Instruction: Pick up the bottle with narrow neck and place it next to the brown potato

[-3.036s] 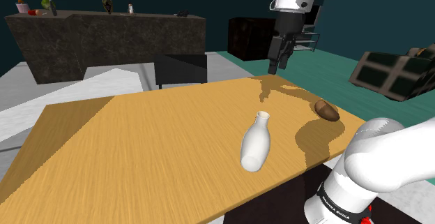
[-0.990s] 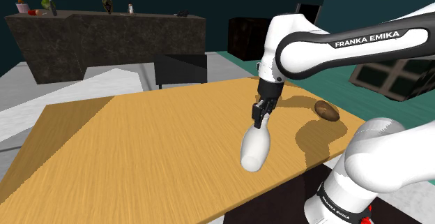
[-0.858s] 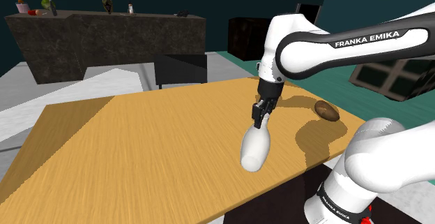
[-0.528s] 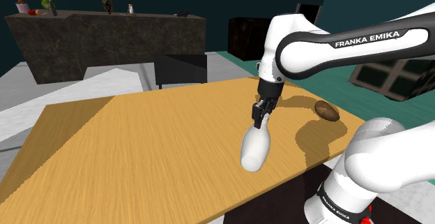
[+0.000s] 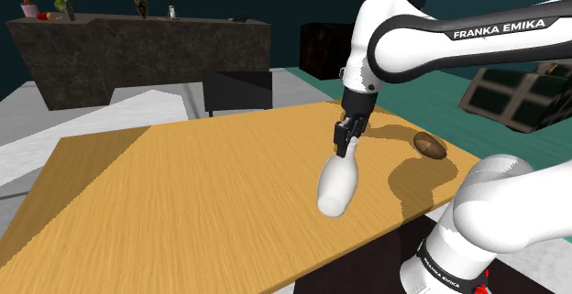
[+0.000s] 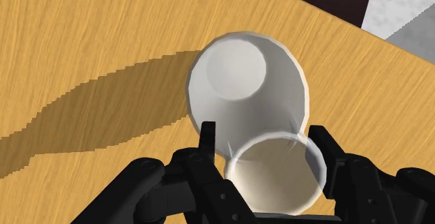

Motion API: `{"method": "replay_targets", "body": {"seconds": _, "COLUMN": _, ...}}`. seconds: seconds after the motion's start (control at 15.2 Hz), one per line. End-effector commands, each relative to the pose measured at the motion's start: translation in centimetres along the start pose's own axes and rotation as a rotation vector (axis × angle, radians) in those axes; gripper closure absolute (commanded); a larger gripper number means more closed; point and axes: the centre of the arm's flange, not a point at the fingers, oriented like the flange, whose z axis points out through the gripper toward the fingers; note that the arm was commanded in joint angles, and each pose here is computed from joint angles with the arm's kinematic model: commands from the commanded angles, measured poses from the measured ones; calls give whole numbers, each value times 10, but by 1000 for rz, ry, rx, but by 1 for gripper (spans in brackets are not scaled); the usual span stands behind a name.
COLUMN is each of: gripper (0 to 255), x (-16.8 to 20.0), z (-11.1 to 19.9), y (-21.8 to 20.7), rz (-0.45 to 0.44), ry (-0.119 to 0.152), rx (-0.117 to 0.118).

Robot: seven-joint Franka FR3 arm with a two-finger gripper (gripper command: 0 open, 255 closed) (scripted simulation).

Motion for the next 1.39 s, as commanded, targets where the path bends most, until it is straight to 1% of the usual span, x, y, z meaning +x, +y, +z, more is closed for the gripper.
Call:
{"method": "replay_targets", "body": {"seconds": 0.0, "gripper": 255, "x": -1, "z": -11, "y": 0, "rz": 0, "ry": 0, "rx": 0}}
{"method": "replay_targets", "body": {"seconds": 1.32, "gripper": 255, "x": -3, "z": -116, "y": -2, "rz": 0, "ry": 0, "rx": 0}}
